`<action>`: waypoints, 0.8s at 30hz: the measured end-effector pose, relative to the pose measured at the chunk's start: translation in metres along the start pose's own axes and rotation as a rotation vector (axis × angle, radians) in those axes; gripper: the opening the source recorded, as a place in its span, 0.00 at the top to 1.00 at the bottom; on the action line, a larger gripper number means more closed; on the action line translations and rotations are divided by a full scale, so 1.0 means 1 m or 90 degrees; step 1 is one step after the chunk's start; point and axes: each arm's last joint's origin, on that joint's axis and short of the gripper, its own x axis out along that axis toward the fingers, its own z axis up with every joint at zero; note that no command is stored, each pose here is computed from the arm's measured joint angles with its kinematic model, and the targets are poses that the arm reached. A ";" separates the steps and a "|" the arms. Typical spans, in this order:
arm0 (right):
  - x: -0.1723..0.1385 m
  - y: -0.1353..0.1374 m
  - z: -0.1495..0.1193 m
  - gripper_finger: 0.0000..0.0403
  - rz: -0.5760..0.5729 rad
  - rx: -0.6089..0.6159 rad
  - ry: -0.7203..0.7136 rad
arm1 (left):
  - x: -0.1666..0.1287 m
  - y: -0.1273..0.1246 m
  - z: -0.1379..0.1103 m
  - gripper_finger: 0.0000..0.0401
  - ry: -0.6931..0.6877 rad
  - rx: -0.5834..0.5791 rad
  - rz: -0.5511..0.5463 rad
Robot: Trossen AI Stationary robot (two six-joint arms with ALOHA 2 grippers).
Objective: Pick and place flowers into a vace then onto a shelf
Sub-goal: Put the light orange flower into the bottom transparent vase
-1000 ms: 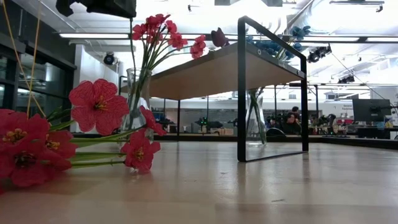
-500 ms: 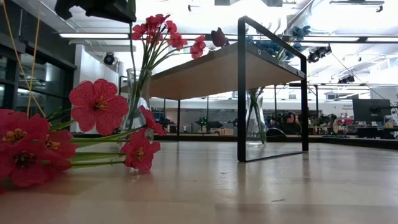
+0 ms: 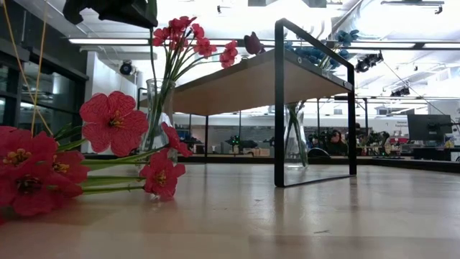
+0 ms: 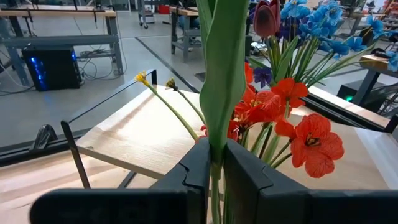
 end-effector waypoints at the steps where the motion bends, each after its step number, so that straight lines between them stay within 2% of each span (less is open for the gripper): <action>1: 0.000 0.000 0.000 0.75 0.001 -0.001 0.000 | 0.000 0.000 0.000 0.80 0.000 0.000 0.000; 9: 0.000 0.000 0.000 0.75 0.001 -0.001 0.000 | 0.000 0.000 0.000 0.80 0.000 0.006 0.000; 12: 0.000 0.000 0.000 0.75 0.001 -0.001 0.000 | 0.000 -0.001 0.000 0.77 -0.002 0.015 -0.001; 24: 0.000 0.000 0.000 0.75 0.000 -0.001 0.000 | 0.000 -0.003 -0.001 0.44 0.015 0.008 -0.003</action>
